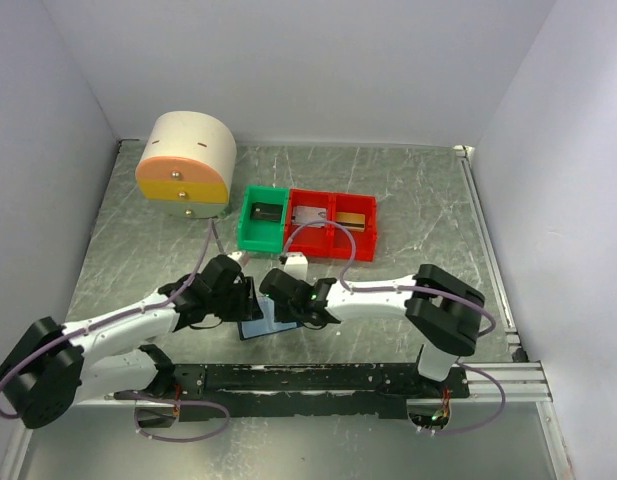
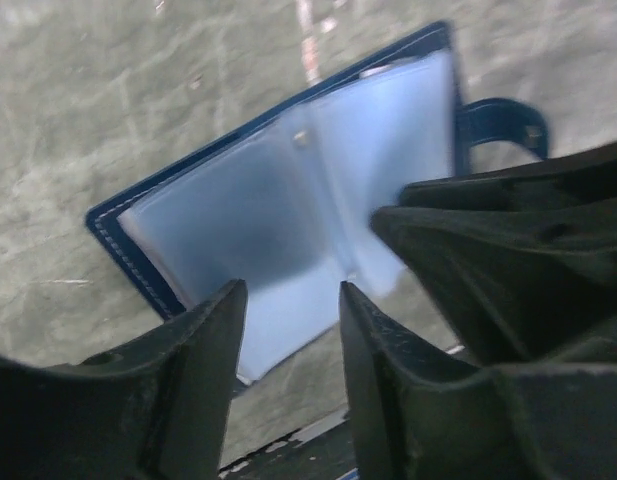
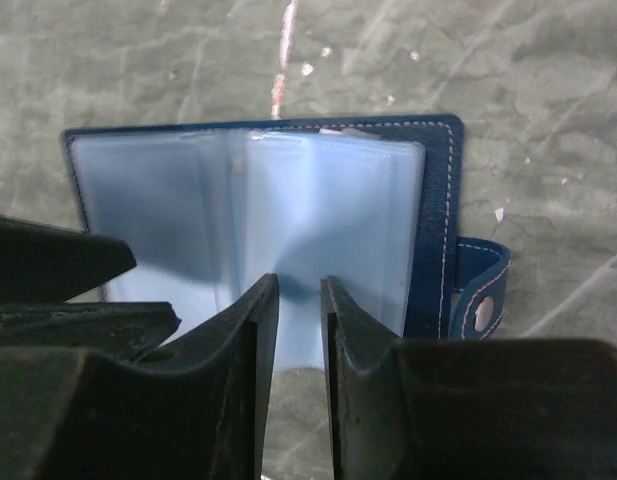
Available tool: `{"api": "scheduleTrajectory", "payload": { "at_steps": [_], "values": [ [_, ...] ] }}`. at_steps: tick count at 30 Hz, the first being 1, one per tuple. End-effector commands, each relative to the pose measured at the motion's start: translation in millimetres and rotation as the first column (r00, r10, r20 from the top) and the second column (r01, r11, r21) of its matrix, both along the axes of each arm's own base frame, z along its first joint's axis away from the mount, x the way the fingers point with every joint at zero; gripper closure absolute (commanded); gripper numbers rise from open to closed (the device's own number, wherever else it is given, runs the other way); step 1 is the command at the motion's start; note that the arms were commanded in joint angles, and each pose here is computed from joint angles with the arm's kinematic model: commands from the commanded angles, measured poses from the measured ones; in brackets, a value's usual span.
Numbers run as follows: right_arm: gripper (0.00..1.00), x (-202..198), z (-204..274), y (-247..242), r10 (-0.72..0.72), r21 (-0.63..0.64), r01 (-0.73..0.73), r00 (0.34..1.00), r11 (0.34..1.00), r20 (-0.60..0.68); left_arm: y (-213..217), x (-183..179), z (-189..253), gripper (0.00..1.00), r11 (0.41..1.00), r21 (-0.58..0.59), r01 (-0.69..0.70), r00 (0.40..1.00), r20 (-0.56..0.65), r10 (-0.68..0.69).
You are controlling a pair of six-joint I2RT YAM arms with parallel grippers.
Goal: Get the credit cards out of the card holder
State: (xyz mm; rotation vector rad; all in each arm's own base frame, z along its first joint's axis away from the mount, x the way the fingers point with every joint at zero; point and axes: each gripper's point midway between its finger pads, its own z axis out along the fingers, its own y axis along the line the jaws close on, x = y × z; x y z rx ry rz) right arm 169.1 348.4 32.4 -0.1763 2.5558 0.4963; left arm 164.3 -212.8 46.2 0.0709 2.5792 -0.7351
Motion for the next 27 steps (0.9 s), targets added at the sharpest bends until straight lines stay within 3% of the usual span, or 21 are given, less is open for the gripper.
{"api": "scheduleTrajectory", "payload": {
  "at_steps": [1, 14, 19, 27],
  "values": [
    [0.75, -3.4, -33.4, -19.1, -0.062, -0.108, 0.056, 0.997, 0.993, -0.047, 22.7, -5.6, -27.5, 0.41, 0.988, 0.142, -0.056, 0.997, -0.051, 0.064],
    [0.75, -24.6, -58.4, -29.8, -0.086, -0.03, 0.083, 0.988, 0.996, -0.126, 38.2, -3.3, -17.8, 0.29, 0.974, 0.186, -0.132, 0.991, -0.01, 0.136],
    [0.75, -27.1, -59.8, -24.7, -0.069, -0.009, 0.069, 0.988, 0.998, -0.141, 8.4, -4.0, -15.7, 0.41, 0.996, 0.063, -0.07, 0.997, -0.028, 0.072],
    [0.75, -30.1, -60.4, -21.0, -0.067, 0.051, 0.076, 0.986, 0.996, -0.153, -17.1, -1.4, 2.5, 0.6, 0.999, -0.039, -0.009, 1.0, 0.004, 0.009]
  ]
}}
